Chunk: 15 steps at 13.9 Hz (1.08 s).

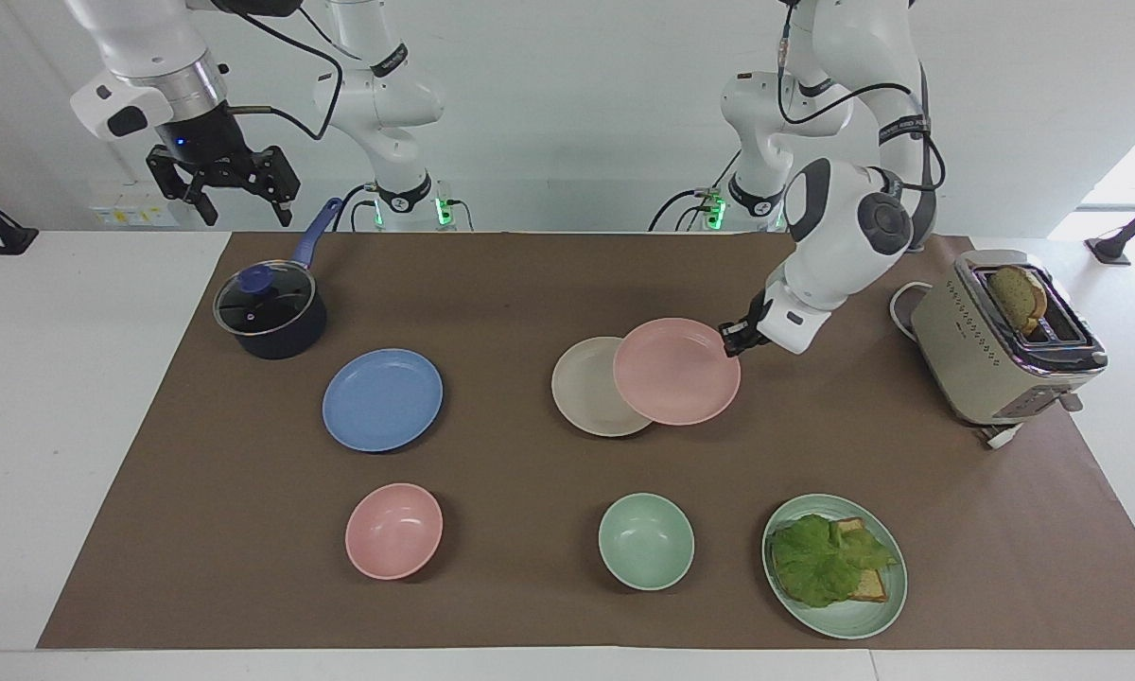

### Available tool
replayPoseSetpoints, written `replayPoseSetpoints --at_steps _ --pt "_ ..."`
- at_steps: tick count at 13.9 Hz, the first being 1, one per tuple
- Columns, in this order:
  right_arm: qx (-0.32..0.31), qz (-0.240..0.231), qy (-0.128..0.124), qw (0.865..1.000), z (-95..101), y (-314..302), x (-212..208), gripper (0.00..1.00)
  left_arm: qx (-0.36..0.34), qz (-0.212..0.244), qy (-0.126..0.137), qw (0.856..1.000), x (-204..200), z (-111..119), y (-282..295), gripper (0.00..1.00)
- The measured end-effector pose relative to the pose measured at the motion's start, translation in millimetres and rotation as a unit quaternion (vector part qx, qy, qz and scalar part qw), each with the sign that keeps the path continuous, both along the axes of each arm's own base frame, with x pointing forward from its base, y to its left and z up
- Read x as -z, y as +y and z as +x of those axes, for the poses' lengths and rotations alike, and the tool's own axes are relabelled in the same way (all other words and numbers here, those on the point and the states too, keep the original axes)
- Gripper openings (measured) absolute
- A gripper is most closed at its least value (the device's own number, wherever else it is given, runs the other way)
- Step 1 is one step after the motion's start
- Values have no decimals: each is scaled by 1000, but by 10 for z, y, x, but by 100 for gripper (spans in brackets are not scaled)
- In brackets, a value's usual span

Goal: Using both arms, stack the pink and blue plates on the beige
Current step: 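Carry the pink plate over the beige plate and lower it, then open the left gripper and withdraw it to the rest pose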

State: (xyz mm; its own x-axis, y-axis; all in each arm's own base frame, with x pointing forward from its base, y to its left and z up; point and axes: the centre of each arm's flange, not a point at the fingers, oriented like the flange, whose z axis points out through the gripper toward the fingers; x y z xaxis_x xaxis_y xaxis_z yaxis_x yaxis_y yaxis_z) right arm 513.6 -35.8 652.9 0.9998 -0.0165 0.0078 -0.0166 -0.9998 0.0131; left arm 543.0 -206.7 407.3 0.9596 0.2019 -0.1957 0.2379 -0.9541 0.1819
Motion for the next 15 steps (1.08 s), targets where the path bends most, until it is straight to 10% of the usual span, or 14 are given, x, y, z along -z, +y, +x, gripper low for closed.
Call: replayPoseSetpoints --at_steps 15 --pt "1 0 0 1000 0 -5 2 100 -27 -13 -14 999 538 -405 -654 4"
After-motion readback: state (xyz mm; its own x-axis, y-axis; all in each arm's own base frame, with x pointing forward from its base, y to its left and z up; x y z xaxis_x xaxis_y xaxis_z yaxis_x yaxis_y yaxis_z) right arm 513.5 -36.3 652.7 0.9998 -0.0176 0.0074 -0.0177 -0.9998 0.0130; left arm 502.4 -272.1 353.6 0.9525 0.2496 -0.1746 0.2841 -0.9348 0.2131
